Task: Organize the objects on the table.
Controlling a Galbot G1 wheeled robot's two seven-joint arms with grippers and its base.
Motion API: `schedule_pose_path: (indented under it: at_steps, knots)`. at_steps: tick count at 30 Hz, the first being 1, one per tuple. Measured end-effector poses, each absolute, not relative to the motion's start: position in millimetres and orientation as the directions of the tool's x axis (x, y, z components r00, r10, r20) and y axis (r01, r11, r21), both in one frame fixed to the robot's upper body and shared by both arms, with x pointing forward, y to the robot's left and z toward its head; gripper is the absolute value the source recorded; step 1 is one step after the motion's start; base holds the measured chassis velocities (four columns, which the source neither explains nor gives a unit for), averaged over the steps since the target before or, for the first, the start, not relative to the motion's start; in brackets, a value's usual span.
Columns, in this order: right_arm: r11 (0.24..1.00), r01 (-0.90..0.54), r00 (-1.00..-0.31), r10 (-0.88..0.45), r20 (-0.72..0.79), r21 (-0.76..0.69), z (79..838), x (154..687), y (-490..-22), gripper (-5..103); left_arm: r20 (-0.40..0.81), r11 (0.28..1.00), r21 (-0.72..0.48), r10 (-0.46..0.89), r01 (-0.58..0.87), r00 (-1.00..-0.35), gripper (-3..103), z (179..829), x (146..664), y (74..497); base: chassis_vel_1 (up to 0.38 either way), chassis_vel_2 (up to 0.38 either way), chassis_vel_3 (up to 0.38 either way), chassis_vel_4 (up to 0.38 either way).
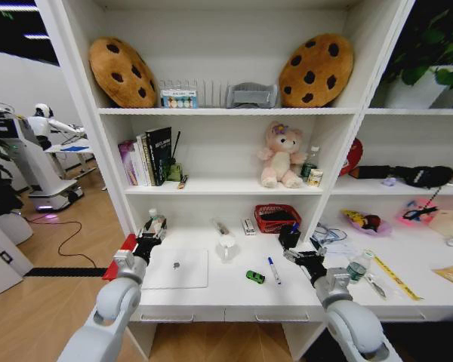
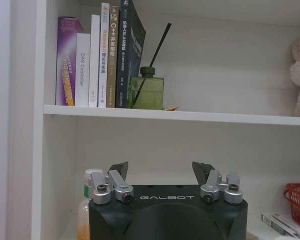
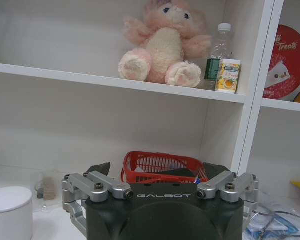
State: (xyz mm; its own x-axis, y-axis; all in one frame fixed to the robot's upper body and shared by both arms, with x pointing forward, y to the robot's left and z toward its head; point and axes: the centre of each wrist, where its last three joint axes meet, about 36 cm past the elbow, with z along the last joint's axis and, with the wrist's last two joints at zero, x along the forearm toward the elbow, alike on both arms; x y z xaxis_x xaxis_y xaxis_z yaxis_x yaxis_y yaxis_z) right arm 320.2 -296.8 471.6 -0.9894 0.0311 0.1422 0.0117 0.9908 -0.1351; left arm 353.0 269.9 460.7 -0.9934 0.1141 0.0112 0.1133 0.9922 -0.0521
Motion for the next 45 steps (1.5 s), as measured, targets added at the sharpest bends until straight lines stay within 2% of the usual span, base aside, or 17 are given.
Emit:
schedule_pose_path:
  at_steps: [1, 4, 9, 17, 20, 45]
  knots:
    - [0.991, 0.012, -0.989, 0.031, 0.142, -0.135, 472, 320, -297, 100, 0.011, 0.992, -0.052, 0.114, 0.113, -0.993, 74, 461, 353, 270, 0.0, 0.0, 0.0, 0.0]
    - [0.991, 0.022, -0.99, 0.04, 0.136, -0.132, 474, 317, -296, 100, 0.019, 0.995, 0.018, 0.096, 0.097, -0.995, 89, 464, 314, 273, 0.0, 0.0, 0.0, 0.0]
    - [0.993, 0.031, -0.991, 0.045, 0.127, -0.117, 476, 314, -291, 100, 0.019, 0.997, 0.02, 0.069, 0.069, -0.997, 100, 471, 287, 271, 0.0, 0.0, 0.0, 0.0]
    - [0.993, 0.031, -0.992, 0.044, 0.118, -0.113, 480, 309, -288, 100, 0.029, 0.999, -0.001, 0.051, 0.051, -0.998, 100, 479, 255, 255, 0.0, 0.0, 0.0, 0.0]
    - [0.993, 0.031, -0.993, 0.043, 0.109, -0.113, 483, 307, -288, 100, 0.037, 1.0, -0.018, 0.004, 0.003, -0.999, 100, 486, 248, 248, 0.0, 0.0, 0.0, 0.0]
    - [0.992, 0.054, -0.987, 0.071, 0.146, -0.114, 484, 286, -282, 100, 0.041, 1.0, -0.019, -0.001, -0.002, -0.999, 100, 485, 250, 248, 0.0, 0.0, 0.0, 0.0]
